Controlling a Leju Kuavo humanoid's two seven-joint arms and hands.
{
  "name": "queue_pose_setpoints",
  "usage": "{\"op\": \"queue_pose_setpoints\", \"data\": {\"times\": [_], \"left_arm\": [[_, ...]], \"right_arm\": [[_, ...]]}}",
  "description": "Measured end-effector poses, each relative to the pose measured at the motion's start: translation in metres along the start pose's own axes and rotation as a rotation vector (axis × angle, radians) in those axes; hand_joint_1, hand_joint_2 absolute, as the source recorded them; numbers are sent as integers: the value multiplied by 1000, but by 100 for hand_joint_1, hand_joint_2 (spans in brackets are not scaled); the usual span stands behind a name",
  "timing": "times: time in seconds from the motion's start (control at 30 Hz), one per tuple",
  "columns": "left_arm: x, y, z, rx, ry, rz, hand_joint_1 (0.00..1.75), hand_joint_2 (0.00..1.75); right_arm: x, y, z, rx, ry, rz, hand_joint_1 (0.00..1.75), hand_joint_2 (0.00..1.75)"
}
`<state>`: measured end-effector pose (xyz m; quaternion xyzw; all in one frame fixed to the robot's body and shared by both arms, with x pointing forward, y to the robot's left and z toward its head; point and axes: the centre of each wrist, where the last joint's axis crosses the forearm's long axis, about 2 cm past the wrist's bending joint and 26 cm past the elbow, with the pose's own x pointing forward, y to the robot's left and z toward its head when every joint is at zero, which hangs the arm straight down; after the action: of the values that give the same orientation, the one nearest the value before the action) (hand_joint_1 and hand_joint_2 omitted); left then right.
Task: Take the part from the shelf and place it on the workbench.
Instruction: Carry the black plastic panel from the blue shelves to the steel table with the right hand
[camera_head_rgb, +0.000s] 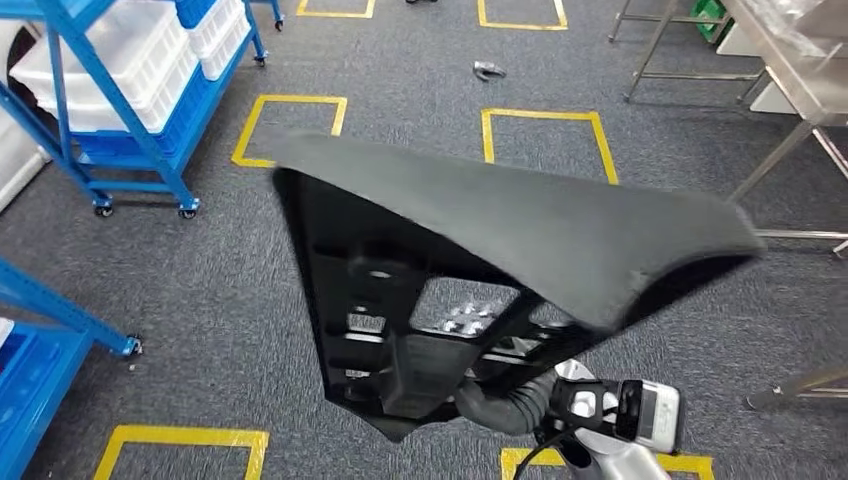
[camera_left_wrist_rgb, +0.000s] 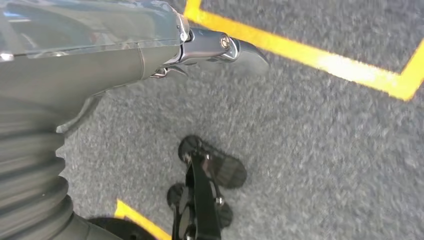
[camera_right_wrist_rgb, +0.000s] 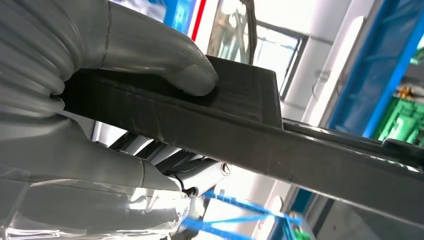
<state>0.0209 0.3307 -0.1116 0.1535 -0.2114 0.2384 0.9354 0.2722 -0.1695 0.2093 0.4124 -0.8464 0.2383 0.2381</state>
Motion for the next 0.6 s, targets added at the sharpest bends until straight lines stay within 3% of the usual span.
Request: {"op": "queue_pose_setpoints", "data": {"times": [0.3, 0.6], "left_arm": [[5, 15, -4, 35, -27, 9, 0, 175], [11, 14, -6, 28, -47, 25, 0, 175]], "right_arm": [[4, 0, 23, -48, 44, 65, 164, 175], [9, 0, 17, -20, 23, 59, 164, 175]]}}
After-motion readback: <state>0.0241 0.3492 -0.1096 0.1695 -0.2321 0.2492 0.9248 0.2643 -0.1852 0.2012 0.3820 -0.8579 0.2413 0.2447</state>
